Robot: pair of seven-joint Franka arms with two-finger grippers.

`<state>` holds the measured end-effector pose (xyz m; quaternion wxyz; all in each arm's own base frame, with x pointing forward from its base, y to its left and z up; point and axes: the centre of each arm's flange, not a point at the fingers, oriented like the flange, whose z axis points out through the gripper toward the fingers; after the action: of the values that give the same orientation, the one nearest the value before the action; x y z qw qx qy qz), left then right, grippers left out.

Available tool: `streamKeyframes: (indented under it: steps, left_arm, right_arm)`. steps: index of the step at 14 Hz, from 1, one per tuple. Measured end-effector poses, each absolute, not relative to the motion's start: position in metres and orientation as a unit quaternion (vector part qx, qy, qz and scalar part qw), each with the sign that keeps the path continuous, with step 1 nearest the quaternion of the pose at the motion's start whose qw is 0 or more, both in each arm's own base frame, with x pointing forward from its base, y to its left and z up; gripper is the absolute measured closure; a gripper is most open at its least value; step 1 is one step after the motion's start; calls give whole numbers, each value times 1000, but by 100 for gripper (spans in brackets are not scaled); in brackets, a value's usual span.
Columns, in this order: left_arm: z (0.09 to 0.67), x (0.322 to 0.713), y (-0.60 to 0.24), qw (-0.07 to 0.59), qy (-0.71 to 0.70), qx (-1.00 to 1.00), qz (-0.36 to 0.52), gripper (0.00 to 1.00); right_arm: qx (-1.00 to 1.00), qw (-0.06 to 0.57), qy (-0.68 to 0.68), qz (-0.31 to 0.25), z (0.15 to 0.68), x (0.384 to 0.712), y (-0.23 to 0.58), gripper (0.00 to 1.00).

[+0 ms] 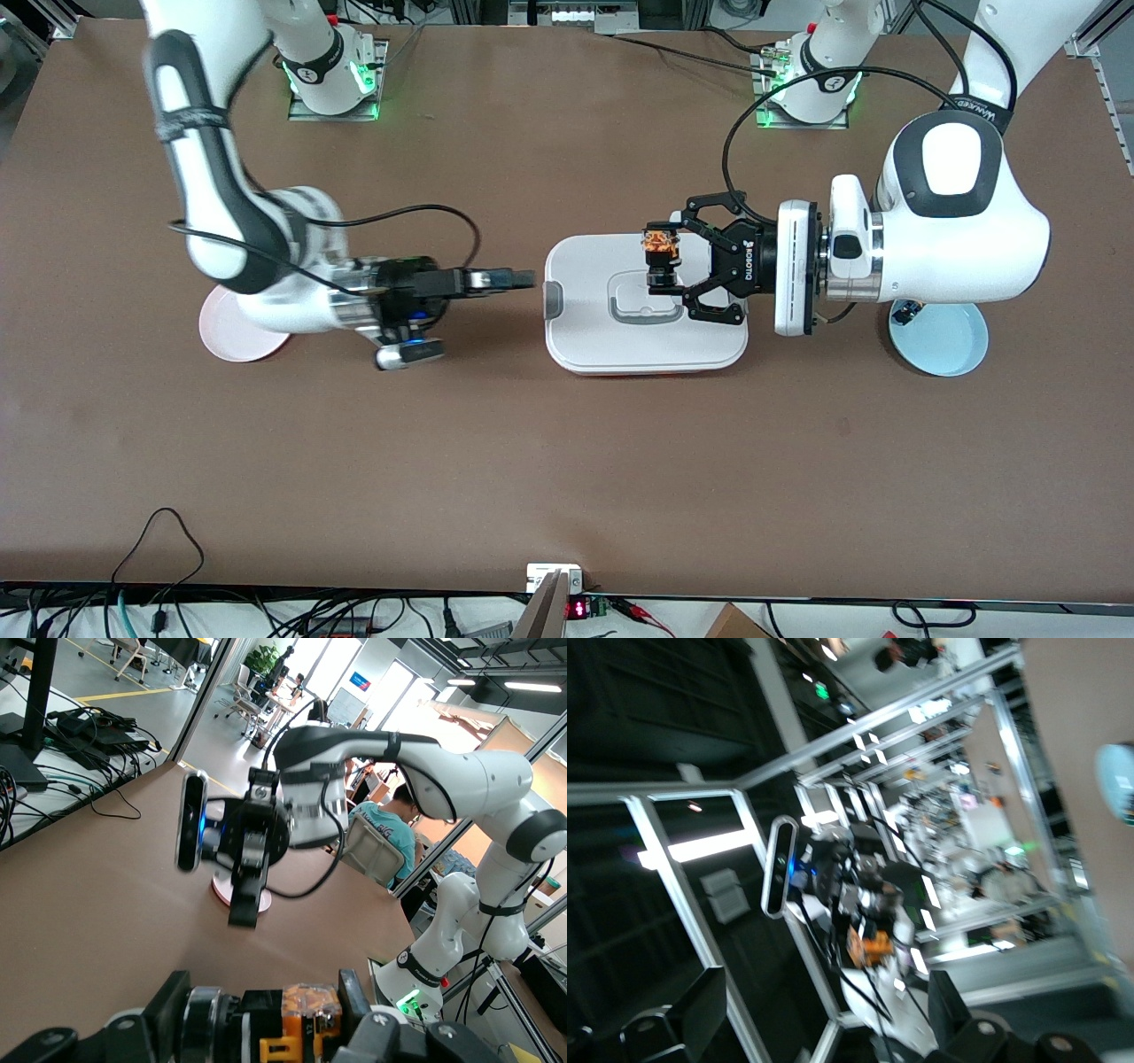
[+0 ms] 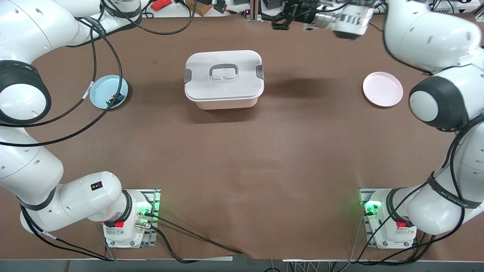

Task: Transfer orange switch to right arm and place
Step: 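Reach the right gripper toward the orange switch held by the left gripper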

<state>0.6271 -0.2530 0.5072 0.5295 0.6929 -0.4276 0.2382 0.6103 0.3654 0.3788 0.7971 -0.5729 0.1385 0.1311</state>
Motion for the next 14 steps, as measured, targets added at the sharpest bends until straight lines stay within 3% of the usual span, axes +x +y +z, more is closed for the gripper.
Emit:
streamKeyframes:
  steps: [4,11,13,14]
  left_arm:
    - [506,626,-253,530,-427,694,237,28]
    - [506,625,-255,531,-427,693,236,28]
    - [506,624,-255,531,-427,693,235,28]
    - [506,624,-255,531,-428,693,235,28]
  right_arm:
    - [-510,832,196,100,370,558,465,0]
    - [-507,826,227,96,375,551,483,0]
    - [-508,825,230,94,379,555,485,4]
    - [-508,825,230,93,380,556,486,15]
